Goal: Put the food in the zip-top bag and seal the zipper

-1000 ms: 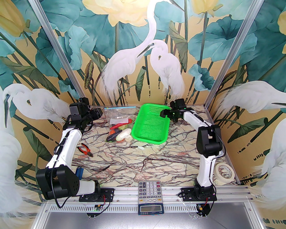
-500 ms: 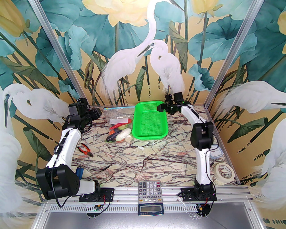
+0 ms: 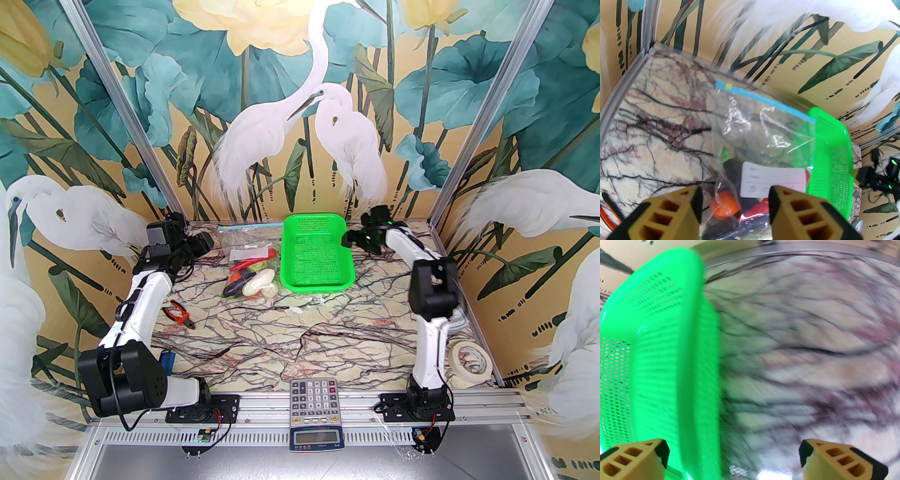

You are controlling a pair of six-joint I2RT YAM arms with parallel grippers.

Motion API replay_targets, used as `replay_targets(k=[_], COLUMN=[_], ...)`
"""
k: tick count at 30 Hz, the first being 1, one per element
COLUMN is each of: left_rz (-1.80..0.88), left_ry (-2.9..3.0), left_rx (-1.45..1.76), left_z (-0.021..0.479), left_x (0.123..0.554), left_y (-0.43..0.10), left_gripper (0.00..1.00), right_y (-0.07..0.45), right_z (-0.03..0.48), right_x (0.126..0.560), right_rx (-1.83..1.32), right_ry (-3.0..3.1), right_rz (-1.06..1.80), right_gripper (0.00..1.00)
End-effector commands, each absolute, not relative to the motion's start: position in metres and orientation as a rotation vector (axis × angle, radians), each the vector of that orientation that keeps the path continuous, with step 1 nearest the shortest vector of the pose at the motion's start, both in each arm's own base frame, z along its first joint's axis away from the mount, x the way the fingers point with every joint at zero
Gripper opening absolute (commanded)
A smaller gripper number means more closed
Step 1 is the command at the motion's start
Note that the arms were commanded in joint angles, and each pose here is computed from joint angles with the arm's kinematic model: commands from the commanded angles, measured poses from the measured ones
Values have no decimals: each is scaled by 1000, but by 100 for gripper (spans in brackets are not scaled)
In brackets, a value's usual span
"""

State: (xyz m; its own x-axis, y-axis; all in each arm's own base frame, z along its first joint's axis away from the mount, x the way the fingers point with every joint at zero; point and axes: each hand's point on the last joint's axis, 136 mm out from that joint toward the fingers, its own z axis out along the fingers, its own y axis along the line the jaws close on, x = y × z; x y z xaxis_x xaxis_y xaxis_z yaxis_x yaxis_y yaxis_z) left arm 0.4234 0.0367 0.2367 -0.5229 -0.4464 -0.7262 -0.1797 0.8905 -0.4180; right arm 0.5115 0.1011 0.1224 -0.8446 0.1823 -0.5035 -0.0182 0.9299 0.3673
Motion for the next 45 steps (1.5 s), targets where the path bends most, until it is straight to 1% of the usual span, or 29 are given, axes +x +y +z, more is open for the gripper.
replay_targets(k=[1, 2, 3, 4, 5, 6, 10, 14, 19, 21, 24, 28, 35, 37, 41, 45], left_rz=[-313, -297, -276, -256, -234, -212, -146, -146, -139, -106, 1, 57, 50, 57, 60, 50], left_ry=[2043, 2029, 2017, 2001, 1993, 1988, 1953, 1896, 1892, 1907, 1885, 1844, 1704, 1681, 1785, 1785], left_rx=[-434, -428, -419, -411, -407, -399, -391, -371, -369, -308, -232, -172, -183, -166, -166, -167], left_z=[245, 243, 240, 239, 235, 232, 213, 187, 149, 139, 134, 123, 125, 128, 118, 118], left_x=[418, 415, 412, 410, 406, 404, 397, 394, 402, 408, 413, 412, 384, 387, 403, 402], left_y=[45, 46, 47, 49, 52, 53, 60, 59, 54, 43, 33, 20, 20, 19, 18, 17], left_gripper=[53, 55, 59, 68, 85, 99, 99, 100, 100, 100, 100, 99, 100, 99, 100, 100], right_y=[80, 76, 72, 69, 65, 61, 42, 28, 19, 11, 3, -1, -11, -13, -19, -25], right_z=[218, 225, 235, 236, 238, 241, 227, 210, 195, 189, 183, 177, 176, 170, 154, 134], right_x=[518, 510, 502, 493, 486, 478, 457, 444, 436, 431, 423, 414, 391, 386, 384, 384], right_rx=[153, 157, 158, 161, 167, 171, 212, 278, 286, 301, 301, 274, 226, 227, 234, 229], right_ry=[2185, 2150, 2108, 2087, 2066, 2048, 2054, 2076, 2066, 2067, 2054, 2006, 1894, 1890, 1855, 1847], right_rz=[404, 393, 381, 369, 357, 347, 278, 242, 191, 138, 75, 39, -32, -44, -48, -81], right_gripper=[100, 100, 100, 100, 100, 100, 100, 100, 99, 99, 99, 99, 99, 99, 99, 99])
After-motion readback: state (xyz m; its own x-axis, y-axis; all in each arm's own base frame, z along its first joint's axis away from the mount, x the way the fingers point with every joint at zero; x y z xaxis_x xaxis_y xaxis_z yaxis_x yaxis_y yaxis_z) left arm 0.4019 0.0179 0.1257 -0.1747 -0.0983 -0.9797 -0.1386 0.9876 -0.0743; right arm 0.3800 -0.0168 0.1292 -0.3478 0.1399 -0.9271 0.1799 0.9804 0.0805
